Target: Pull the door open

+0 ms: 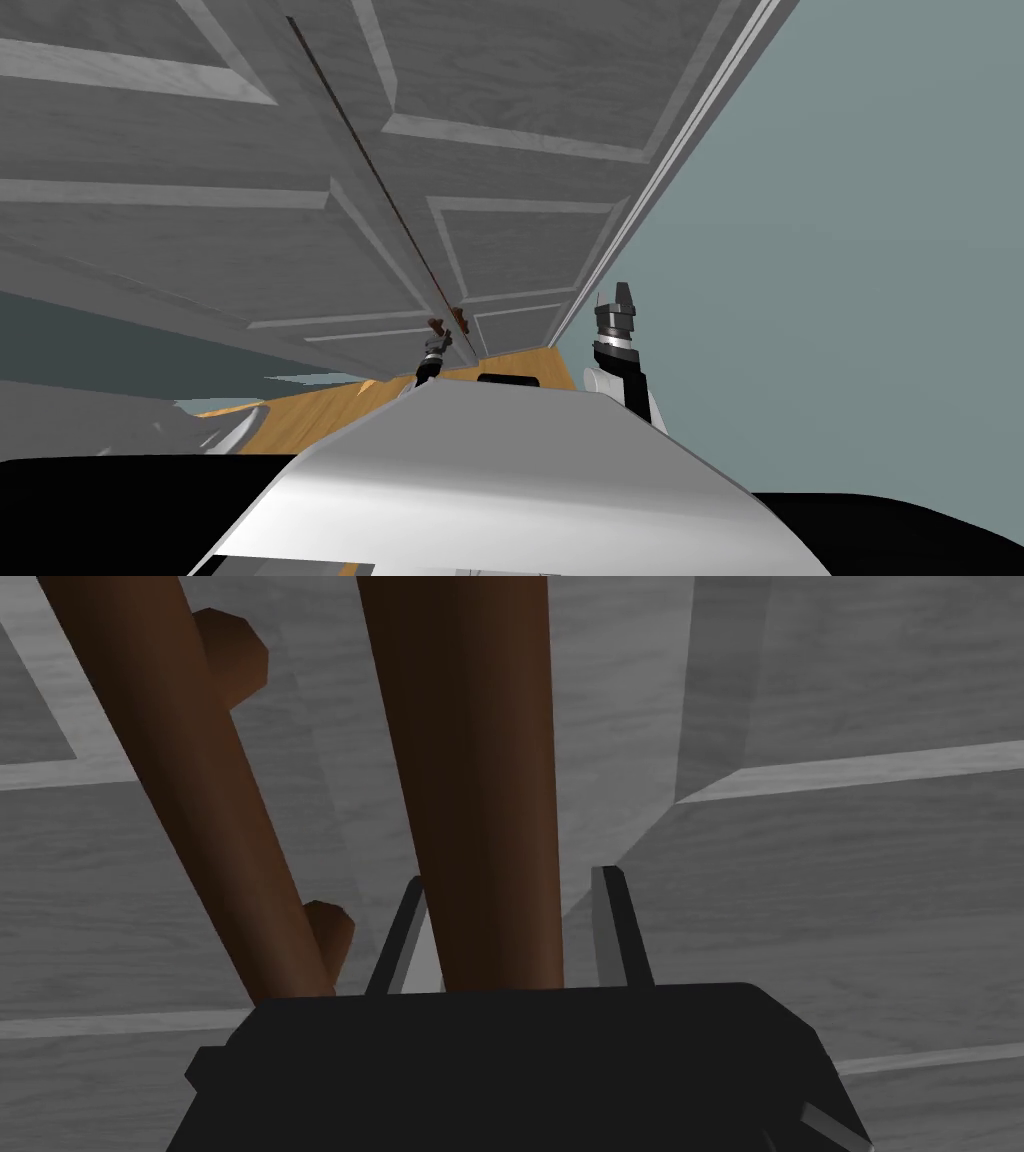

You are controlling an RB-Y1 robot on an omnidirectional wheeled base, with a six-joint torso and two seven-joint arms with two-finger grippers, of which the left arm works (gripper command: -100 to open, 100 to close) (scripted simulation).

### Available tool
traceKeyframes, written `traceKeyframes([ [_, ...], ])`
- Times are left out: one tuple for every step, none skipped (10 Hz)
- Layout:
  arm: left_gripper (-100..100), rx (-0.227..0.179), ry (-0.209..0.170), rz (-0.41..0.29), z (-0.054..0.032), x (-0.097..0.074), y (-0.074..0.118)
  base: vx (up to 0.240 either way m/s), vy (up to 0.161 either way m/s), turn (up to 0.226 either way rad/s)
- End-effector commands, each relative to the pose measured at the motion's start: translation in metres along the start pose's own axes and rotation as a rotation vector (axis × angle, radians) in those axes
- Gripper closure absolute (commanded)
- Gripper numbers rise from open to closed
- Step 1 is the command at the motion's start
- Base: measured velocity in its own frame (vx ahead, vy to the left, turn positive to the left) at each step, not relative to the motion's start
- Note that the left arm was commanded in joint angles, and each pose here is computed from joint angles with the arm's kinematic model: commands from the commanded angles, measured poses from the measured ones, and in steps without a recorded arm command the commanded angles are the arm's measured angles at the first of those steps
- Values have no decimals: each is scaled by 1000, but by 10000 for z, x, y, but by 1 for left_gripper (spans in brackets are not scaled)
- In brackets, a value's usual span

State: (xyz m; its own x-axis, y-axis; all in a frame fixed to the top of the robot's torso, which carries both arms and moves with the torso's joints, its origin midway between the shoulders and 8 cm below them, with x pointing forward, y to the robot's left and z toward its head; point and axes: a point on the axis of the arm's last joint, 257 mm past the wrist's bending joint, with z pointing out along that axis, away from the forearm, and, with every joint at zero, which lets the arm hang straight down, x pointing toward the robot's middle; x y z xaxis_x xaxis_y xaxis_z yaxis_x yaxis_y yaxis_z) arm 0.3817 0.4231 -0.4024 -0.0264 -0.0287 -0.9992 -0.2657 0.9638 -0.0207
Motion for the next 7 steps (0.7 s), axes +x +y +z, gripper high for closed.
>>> traceKeyframes([
  [100, -43, 38, -2, -159, 121, 279, -217, -13, 112],
  [100, -50, 43, -5, -187, 139, 324, -180, 19, 64],
  [100, -50, 43, -5, -187, 139, 324, -98, 10, 28],
  [100, -76, 61, -30, -290, 199, 488, -157, -51, 76],
  [100, -76, 61, -30, -290, 199, 488, -136, -30, 44],
  [100, -82, 65, -38, -315, 212, 526, -79, 15, 20],
  [100, -95, 72, -53, -365, 238, 604, -96, 18, 41],
])
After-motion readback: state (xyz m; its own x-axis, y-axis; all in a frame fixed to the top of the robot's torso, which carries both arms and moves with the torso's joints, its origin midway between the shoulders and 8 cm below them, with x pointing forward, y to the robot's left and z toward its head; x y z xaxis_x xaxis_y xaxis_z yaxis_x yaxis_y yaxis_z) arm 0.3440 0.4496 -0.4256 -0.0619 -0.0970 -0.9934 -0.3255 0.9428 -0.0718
